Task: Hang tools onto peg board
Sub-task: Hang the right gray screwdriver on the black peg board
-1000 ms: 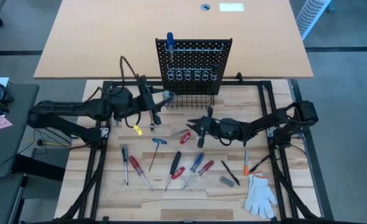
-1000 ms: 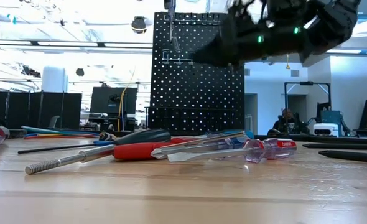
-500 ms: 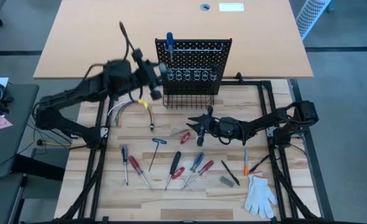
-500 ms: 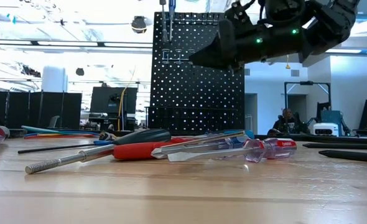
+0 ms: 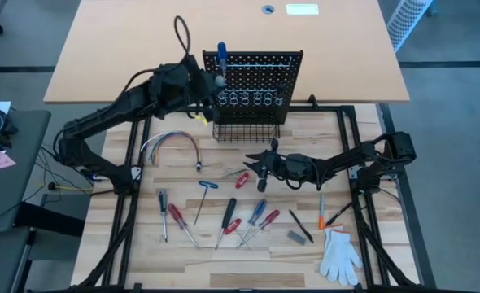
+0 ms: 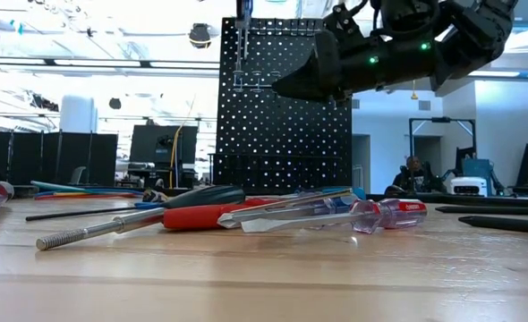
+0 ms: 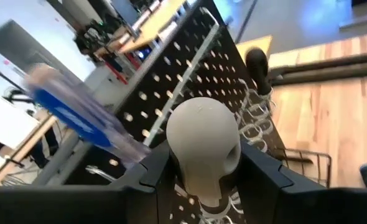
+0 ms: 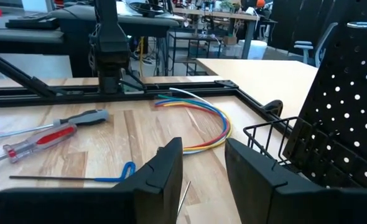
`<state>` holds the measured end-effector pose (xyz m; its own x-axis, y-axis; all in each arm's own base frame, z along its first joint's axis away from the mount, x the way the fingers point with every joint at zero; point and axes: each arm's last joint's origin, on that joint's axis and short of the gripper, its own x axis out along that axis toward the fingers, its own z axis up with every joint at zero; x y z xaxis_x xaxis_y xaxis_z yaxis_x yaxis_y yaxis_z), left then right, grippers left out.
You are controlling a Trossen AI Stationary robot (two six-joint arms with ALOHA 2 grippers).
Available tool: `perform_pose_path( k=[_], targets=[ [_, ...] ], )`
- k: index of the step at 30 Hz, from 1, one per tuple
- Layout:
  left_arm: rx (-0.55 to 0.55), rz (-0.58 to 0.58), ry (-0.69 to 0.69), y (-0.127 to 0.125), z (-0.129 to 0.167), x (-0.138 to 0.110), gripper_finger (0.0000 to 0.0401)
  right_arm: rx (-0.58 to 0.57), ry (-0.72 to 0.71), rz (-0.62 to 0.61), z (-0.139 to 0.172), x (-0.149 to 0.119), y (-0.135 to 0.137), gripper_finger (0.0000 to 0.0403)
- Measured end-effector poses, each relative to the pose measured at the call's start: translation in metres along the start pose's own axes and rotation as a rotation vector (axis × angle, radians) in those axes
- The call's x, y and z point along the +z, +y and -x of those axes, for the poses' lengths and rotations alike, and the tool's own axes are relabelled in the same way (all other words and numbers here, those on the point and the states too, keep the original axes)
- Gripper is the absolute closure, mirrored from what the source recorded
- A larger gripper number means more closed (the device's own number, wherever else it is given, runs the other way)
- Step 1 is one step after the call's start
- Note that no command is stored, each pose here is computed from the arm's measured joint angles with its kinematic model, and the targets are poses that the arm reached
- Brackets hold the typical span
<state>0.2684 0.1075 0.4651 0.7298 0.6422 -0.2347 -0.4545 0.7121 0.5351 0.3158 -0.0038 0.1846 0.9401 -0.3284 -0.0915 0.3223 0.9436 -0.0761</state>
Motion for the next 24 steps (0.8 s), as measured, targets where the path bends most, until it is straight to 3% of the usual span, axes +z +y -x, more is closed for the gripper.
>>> perform_pose_path(
  k=[24],
  targets=[
    [-0.134,0.249,0.033,0.044,-0.025,-0.038,0.0277,0.000,0.000,-0.016,0.000,0.000,0.000,0.0274]
  ],
)
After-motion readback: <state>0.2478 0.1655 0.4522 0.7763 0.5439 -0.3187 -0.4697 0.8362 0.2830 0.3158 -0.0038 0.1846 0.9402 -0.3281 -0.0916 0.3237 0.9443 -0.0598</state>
